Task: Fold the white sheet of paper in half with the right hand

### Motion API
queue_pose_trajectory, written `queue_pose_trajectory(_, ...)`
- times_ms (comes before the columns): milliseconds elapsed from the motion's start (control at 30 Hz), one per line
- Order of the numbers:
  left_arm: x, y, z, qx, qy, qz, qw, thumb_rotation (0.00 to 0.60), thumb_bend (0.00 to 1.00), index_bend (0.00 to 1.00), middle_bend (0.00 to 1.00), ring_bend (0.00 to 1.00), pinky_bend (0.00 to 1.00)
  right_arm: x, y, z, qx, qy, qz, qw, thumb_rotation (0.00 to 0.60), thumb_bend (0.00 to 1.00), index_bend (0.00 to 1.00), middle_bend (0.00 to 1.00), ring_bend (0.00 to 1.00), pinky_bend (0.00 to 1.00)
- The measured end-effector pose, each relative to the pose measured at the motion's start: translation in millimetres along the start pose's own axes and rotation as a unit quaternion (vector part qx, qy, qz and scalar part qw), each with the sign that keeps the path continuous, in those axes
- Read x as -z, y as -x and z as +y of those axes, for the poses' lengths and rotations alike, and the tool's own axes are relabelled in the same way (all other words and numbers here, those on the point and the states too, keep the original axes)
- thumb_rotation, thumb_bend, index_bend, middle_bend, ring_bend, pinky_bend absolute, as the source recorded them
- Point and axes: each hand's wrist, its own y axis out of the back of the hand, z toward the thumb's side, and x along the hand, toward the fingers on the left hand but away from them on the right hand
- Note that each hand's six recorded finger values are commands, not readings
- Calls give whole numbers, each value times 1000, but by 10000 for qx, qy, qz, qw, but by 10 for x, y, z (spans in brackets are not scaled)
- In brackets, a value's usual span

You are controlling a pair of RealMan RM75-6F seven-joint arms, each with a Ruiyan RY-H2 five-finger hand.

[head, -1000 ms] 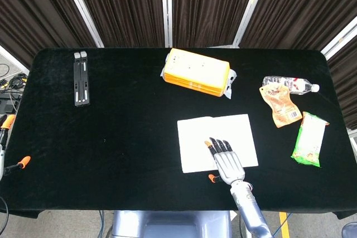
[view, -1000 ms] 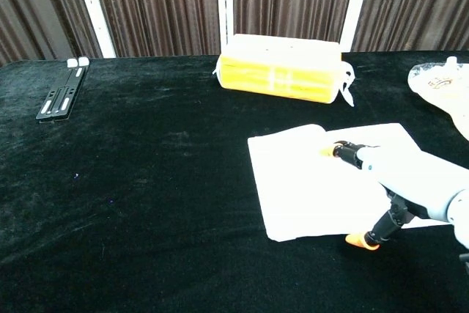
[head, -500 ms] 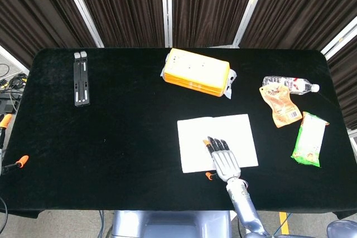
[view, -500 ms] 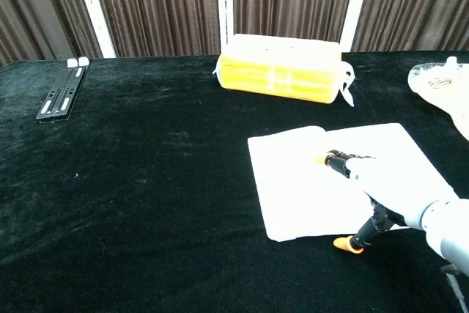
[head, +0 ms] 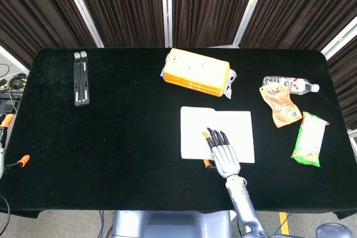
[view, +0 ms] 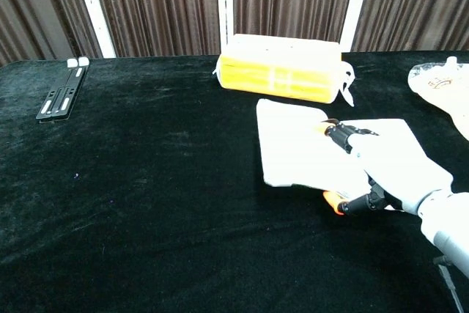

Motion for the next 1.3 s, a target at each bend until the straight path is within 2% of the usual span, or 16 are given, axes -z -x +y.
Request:
queue_pose_trajectory(200,0,5,14,-35,25,0,10000,600,100,0,0,0,0,66,19,-26,79,240,-183,9995,600,324,0,0,0,0)
queue_pose_trajectory(367,-1,3,11,-39,27,0,10000,600,99,0,0,0,0,112,28,20,247,587,-481,9968,600,363,0,0,0,0)
queue_pose_trajectory(533,-7,5,11,-49,28,-3,10000,600,100,0,0,0,0,155,2,201,644,1033,-857,9889,600,367,0,0,0,0)
queue_pose_trajectory(733,-31,17,20,-83,49,-30,9999,600,100,0,0,0,0,273,-78,462,1090,1213,-1163,9797,600,367,0,0,0,0)
queue_pose_trajectory(933,-54,35,37,-124,69,-65,9999,600,100,0,0,0,0,475,-164,616,1332,1155,-1380,9746,600,366,0,0,0,0)
queue_pose_trajectory(1100,-52,39,45,-142,84,-78,9998,600,100,0,0,0,0,623,-226,741,1453,986,-1414,9743,600,357,0,0,0,0)
queue_pose_trajectory(1300,-81,41,33,-127,82,-195,9997,600,100,0,0,0,0,784,-322,937,1349,642,-1224,9812,600,207,0,0,0,0)
